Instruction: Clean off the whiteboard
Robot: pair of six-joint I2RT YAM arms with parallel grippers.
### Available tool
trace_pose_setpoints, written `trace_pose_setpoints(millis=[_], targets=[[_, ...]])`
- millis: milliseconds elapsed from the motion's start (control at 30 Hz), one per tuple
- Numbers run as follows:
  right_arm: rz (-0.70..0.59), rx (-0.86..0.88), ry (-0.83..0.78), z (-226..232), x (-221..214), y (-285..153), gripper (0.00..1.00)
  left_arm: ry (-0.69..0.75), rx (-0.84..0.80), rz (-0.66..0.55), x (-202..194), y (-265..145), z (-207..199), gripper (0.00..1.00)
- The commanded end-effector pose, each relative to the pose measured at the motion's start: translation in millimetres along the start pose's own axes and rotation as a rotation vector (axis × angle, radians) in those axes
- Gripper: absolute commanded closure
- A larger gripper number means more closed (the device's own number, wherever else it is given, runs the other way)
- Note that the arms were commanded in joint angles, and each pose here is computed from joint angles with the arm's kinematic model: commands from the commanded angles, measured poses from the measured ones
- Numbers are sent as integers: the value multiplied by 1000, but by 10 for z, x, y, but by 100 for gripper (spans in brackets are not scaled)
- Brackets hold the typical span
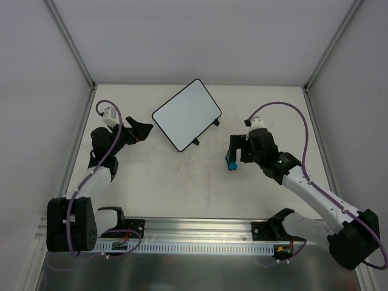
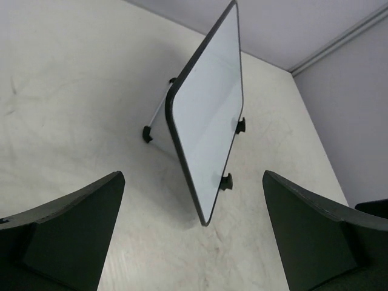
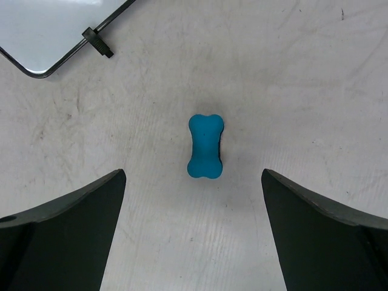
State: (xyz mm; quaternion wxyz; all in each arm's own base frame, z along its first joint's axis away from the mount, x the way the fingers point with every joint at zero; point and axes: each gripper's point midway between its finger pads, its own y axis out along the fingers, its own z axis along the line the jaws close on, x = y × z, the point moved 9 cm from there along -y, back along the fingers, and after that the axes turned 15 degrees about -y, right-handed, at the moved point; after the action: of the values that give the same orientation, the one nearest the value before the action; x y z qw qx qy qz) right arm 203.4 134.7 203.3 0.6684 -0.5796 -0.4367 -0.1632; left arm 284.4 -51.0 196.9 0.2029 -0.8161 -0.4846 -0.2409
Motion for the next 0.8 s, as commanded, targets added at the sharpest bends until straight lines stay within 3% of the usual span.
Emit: trace_pose_setpoints(millis=[0,200,500,767], targets=[[-64,3,-8,-43,-37,-115,1,0,188,-34,-136,-280,157,1],[-119,-7,-25,-82,-252,-138,1,64,218,-110,-339,-662,182,1],[-338,-40,-13,-160,-492,-211,1,107,162,-85,-553,-892,176,1],[-299,-50,-8,-143,-574,-53,1,162,89,-95,-574,-987,83,1]])
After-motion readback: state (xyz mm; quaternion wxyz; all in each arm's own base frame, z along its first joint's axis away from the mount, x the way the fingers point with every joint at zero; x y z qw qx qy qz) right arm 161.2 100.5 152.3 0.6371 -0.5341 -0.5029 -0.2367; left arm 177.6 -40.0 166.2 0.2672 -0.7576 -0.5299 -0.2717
